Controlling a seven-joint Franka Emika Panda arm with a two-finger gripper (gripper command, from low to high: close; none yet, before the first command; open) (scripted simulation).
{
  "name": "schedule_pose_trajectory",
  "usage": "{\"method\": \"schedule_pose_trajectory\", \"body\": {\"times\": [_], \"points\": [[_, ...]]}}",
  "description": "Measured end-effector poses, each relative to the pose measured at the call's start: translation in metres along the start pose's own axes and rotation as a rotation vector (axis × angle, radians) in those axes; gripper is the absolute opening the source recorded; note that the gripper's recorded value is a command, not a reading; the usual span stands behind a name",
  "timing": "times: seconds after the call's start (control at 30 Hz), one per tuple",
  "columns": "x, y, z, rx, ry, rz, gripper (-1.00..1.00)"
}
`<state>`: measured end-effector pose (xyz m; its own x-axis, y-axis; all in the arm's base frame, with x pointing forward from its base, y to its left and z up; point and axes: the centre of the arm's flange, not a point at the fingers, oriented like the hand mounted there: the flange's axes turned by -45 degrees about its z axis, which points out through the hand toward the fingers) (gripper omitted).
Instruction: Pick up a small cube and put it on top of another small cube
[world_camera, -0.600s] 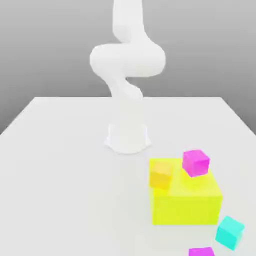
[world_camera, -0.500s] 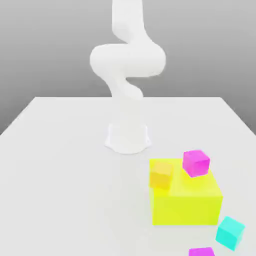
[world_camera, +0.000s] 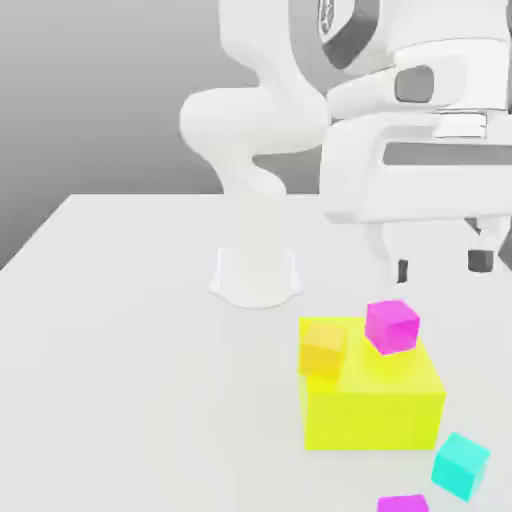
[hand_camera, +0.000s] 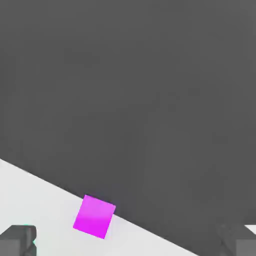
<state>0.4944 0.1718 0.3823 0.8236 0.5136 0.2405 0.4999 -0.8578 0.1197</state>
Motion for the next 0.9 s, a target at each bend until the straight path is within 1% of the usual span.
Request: {"method": "schedule_pose_trajectory", "body": {"times": [0.13,0.3,0.37,0.47,0.5,0.73,0.87,0.9], "points": [[-0.008,-0.042,0.069,0.053,-0.087,-0.111,0.00],[-0.034,-0.094,0.149,0.128,-0.193,-0.239,0.00],[-0.044,-0.108,0.177,0.149,-0.217,-0.269,0.00],[-0.055,-0.117,0.218,0.155,-0.223,-0.278,0.00],[-0.058,-0.118,0.229,0.155,-0.224,-0.279,-1.00],[-0.059,-0.119,0.230,0.155,-0.225,-0.280,-1.00],[-0.048,-0.113,0.186,0.155,-0.225,-0.279,-1.00],[-0.046,-0.100,0.181,0.153,-0.235,-0.271,-1.00]]}}
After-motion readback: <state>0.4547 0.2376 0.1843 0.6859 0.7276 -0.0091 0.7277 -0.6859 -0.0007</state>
